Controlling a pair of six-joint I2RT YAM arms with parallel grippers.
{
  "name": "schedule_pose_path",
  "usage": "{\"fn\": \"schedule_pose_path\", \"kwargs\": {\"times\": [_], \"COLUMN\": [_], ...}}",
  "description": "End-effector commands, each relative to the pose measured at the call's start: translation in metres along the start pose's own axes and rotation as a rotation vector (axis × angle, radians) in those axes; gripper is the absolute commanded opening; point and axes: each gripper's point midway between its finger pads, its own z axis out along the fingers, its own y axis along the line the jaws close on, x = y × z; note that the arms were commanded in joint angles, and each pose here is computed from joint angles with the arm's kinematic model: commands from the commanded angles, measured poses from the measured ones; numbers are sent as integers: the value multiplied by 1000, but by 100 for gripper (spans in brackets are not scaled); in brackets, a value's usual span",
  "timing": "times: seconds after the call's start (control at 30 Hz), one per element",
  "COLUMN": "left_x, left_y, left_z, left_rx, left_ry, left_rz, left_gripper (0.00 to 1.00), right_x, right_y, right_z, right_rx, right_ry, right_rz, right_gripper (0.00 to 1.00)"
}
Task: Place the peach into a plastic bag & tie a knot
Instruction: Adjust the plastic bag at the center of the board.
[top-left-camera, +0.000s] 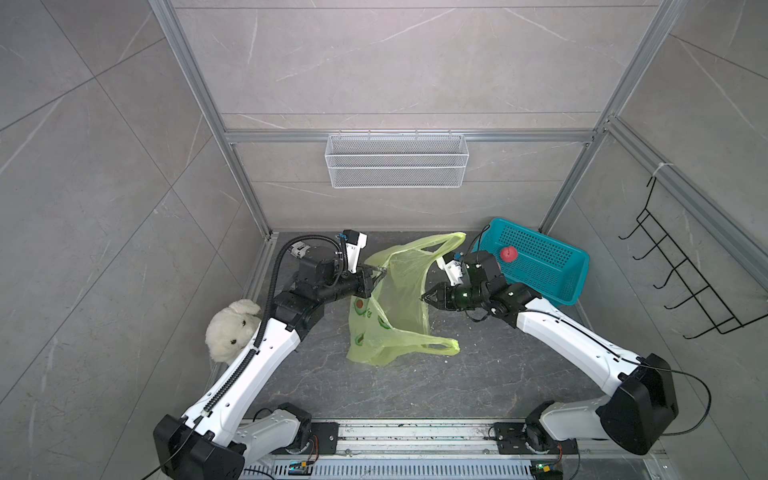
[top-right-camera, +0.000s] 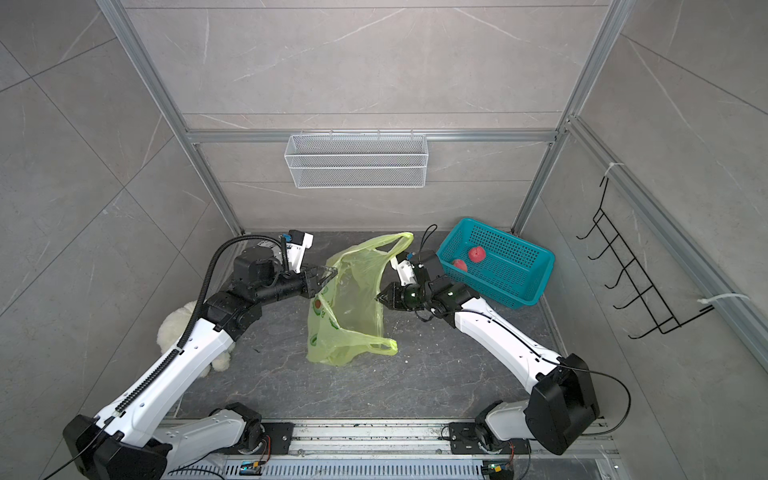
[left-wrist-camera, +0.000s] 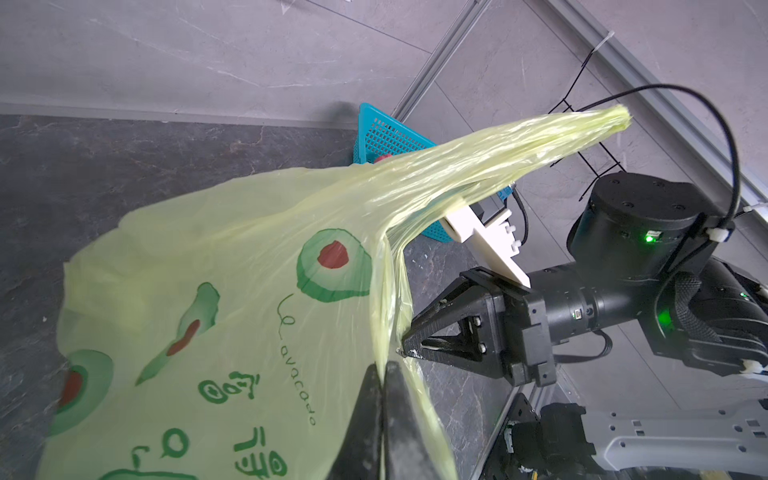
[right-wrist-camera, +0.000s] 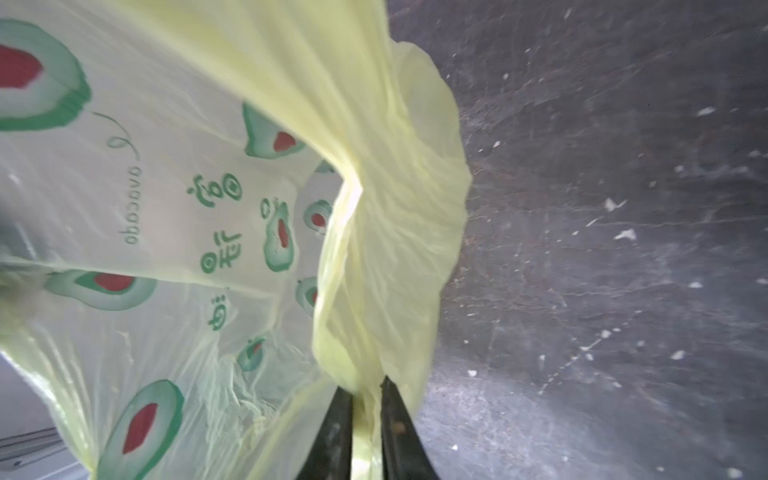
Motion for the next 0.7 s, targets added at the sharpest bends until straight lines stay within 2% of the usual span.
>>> {"fn": "schedule_pose_path", "kwargs": {"times": [0.0,0.17,0.37,0.47,0.53,0.67], "left_x": [-16,-6,0,6,7,5], "left_y": [-9,2,7,10,10,7], "left_z": [2,16,14,16,15,9], "left_rx": [34,45,56,56,59,56], "left_ry": [-44,-19,-31,-23,-30,-51], "left_rz": [47,11,-10,-21,-21,-7], "left_gripper": [0,0,0,0,0,0], "right_x": [-14,-22,-21,-23,-25,-29], "right_y": [-23,-47,-57,-56,-46,-27], "right_z": [-19,-43,-50,-52,-55,-80], "right_rx": [93,205,250,230,182,130], "right_ry": [-106,-208,-252,-284,-307,-377], "right_rz": [37,78,93,88,71,53], "right_gripper": [8,0,2,15,28,50]}}
